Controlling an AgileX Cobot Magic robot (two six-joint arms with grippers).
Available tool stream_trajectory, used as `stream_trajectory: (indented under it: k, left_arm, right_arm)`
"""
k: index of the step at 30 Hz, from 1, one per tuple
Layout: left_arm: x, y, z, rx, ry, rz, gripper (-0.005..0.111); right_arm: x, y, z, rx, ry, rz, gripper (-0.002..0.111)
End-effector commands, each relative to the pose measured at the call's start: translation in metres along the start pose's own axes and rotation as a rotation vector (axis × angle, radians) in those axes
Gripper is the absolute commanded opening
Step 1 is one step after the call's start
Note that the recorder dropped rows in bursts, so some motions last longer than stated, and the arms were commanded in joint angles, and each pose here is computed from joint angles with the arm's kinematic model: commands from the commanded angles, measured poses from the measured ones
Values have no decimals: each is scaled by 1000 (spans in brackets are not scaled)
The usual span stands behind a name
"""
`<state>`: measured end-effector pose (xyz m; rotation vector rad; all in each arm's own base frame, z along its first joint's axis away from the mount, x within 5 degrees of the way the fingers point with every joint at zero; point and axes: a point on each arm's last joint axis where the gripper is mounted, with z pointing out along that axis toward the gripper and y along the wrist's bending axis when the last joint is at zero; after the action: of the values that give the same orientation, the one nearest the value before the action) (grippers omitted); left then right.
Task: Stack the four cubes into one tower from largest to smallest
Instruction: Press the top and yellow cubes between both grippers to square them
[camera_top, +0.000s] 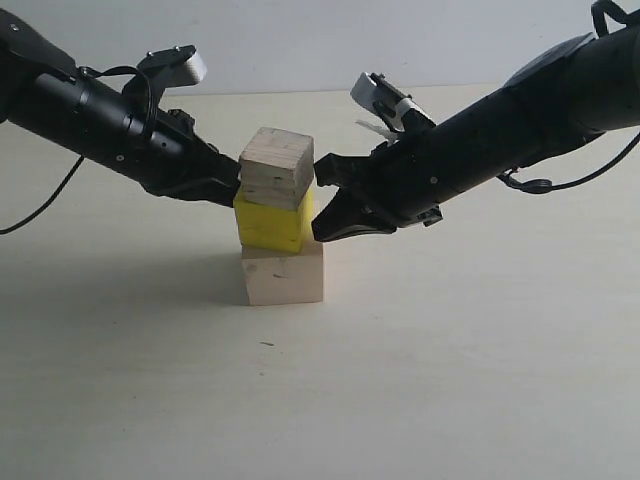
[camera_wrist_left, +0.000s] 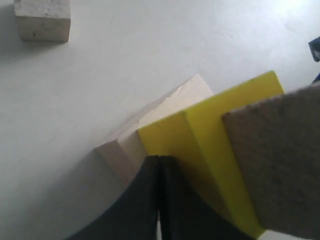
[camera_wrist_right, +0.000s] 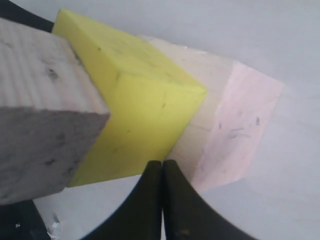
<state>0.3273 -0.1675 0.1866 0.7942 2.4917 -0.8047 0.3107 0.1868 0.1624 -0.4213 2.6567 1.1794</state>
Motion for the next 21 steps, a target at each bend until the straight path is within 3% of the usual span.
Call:
stream_trajectory:
  k: [1,12,21]
  left_arm:
    - [9,-2,-2,8,20,-23,0]
    - [15,-12,-17,7,-8,-25,0]
    - [15,-13,-17,16,-9,-30,0]
  right_arm:
    - [-3,3,-3,-6,-26,4,0]
    - [-7,7,-4,-43,-69,16,0]
    - [-10,3,-4,3,-106,11,0]
